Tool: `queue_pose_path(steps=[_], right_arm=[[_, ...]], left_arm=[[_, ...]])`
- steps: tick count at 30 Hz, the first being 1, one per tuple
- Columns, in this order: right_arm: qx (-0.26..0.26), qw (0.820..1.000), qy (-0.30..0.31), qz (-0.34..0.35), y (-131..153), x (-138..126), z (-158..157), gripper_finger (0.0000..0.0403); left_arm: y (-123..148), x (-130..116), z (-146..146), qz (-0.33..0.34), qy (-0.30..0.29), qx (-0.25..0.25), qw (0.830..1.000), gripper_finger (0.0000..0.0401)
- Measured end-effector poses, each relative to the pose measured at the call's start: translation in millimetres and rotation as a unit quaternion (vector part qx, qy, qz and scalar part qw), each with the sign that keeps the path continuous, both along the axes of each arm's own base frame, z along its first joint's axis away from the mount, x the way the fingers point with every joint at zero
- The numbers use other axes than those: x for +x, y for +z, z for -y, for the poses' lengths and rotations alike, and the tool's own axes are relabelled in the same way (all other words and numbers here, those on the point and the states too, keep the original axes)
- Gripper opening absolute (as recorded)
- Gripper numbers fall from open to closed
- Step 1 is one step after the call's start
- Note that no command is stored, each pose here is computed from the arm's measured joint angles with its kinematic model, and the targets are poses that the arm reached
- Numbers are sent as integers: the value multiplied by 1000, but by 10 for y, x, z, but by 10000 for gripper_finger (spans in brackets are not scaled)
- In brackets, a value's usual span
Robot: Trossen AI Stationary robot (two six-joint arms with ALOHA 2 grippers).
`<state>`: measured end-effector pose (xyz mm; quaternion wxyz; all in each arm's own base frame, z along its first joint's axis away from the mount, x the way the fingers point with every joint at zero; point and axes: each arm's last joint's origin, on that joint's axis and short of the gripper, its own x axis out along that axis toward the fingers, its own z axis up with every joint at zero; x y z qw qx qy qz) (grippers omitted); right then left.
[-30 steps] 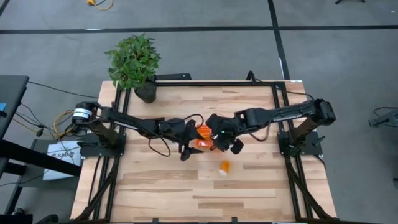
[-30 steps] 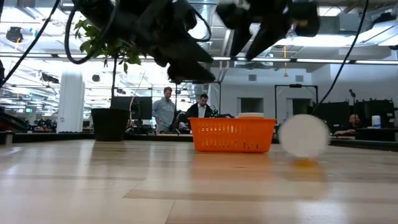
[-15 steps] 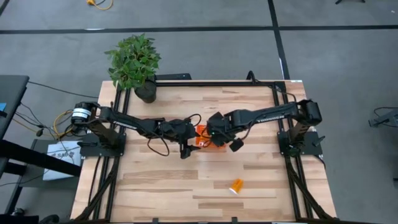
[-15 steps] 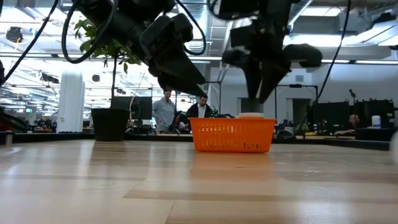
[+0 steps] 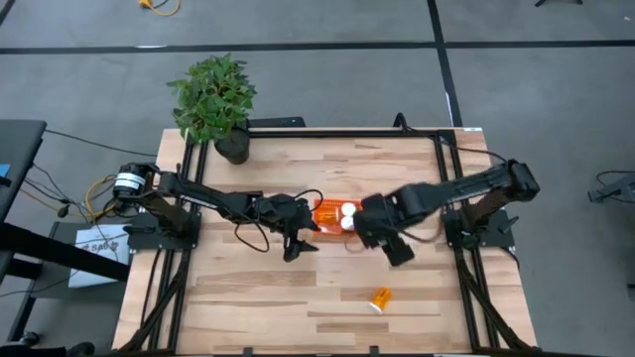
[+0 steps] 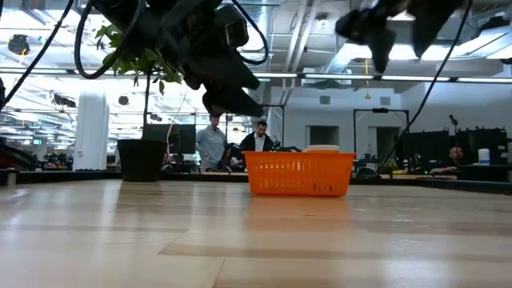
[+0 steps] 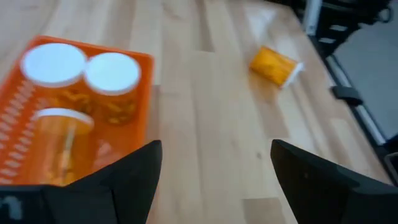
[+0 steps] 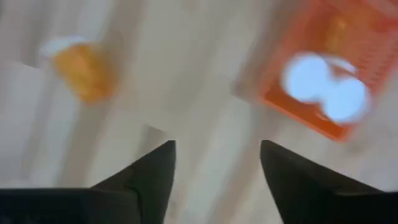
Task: Pick and place pill bottles into a basket
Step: Put the orange medicine bottle into the orange basket
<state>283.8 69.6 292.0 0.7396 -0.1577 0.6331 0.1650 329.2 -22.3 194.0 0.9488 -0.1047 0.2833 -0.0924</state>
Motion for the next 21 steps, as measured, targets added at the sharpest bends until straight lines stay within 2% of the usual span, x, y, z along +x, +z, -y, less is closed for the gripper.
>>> queue_pose_path(steps=[5,10,12,14,16,21], right_arm=[[22,1000,7,17,-21,12,-236,266],[20,1000,11,21,-110,103,-295,271],[10,1000,20,-13,-199,79,-352,271],[13,999,32,-8,-267,141,-452,271],[0,998,43,-47,-382,101,-546,271],[23,996,46,-69,-562,120,-799,271]], left_arm=[[33,12,83,17,-14,-14,1000,291],[44,-16,180,8,-30,-28,999,291],[84,-51,224,5,-33,-29,999,291],[155,-126,275,-2,-26,-18,1000,291],[265,-174,333,19,-15,-6,1000,291],[555,-379,418,54,0,20,998,291]])
